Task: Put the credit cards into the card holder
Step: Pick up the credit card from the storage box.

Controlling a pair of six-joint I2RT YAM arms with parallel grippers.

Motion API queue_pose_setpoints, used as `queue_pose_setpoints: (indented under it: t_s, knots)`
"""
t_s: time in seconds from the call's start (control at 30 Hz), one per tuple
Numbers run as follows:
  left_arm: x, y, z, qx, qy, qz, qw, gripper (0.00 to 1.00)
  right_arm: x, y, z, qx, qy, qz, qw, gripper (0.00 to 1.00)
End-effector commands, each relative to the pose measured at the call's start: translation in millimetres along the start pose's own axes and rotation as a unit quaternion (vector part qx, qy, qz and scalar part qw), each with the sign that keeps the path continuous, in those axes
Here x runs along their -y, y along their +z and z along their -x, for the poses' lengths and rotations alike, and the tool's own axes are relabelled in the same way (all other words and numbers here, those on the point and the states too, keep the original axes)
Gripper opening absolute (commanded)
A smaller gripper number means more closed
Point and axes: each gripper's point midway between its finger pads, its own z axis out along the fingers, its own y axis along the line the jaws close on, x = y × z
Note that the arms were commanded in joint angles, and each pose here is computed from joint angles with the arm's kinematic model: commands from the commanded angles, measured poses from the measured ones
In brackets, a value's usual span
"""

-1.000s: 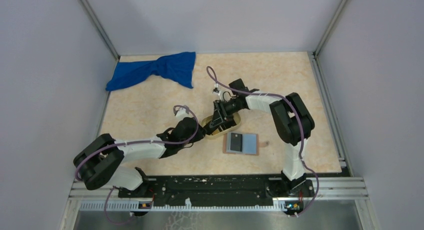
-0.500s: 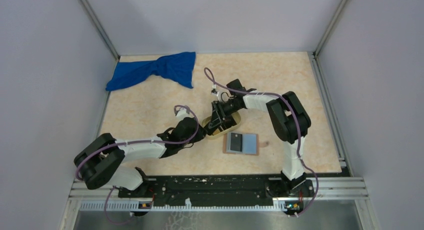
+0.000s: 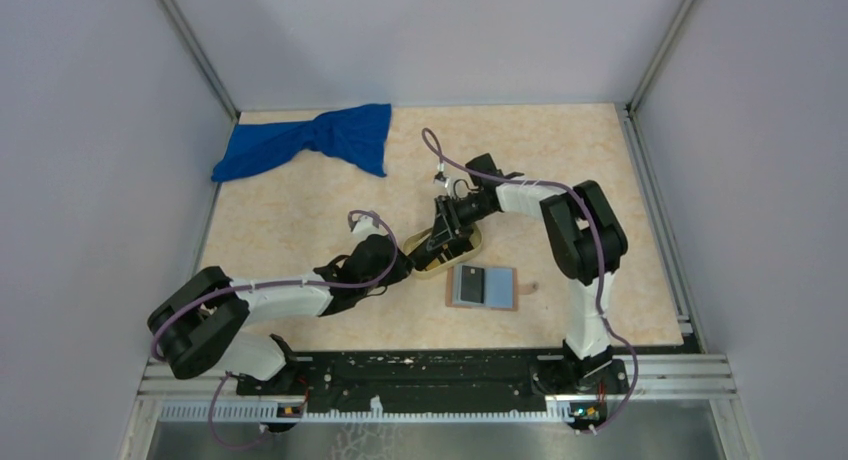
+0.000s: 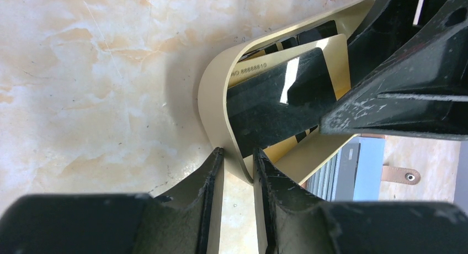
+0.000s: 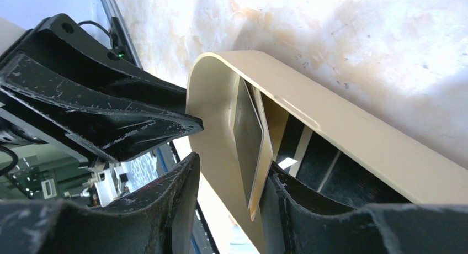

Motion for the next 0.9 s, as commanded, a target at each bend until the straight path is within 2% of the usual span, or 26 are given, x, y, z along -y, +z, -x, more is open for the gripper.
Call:
queue_pose_setpoints:
  t_s: [0.0, 0.3, 0.43, 0.6, 0.67, 0.73, 0.87]
  knots:
    - [21.5, -3.4, 11.7, 0.013, -0.006, -0.032, 0.999, 0.3, -26.4, -29.4, 31.5, 0.047, -0.05, 0.024, 0.997, 0.41]
    - [21.6, -4.7, 12.1, 0.013, -0.005, -0.032, 0.999, 0.3, -16.8, -44.9, 38.8, 0.067, -0.046, 0.01, 0.997, 0.34]
    - [22.2, -5.4, 12.6, 0.013, -0.005, -0.034, 0.999, 0.3, -9.9, -48.8, 41.4, 0.073, -0.05, -0.012, 0.996, 0.22]
    - [23.5, -7.8, 14.4, 0.014, -0.004, -0.036, 0.999, 0.31, 4.8, -57.4, 47.6, 0.085, -0.076, -0.074, 0.991, 0.01]
    - [24.3, -10.2, 16.2, 0.016, 0.0, -0.038, 0.999, 0.32, 3.9, -65.3, 51.4, 0.089, -0.097, -0.092, 0.987, 0.0]
    - [27.3, -14.9, 20.5, 0.022, 0.005, -0.046, 0.999, 0.35, 0.5, -76.5, 56.7, 0.097, -0.129, -0.108, 0.981, 0.0]
    - [33.5, -28.1, 29.2, 0.035, 0.027, -0.071, 0.996, 0.52, -12.6, -100.7, 62.1, 0.106, -0.187, -0.12, 0.969, 0.0]
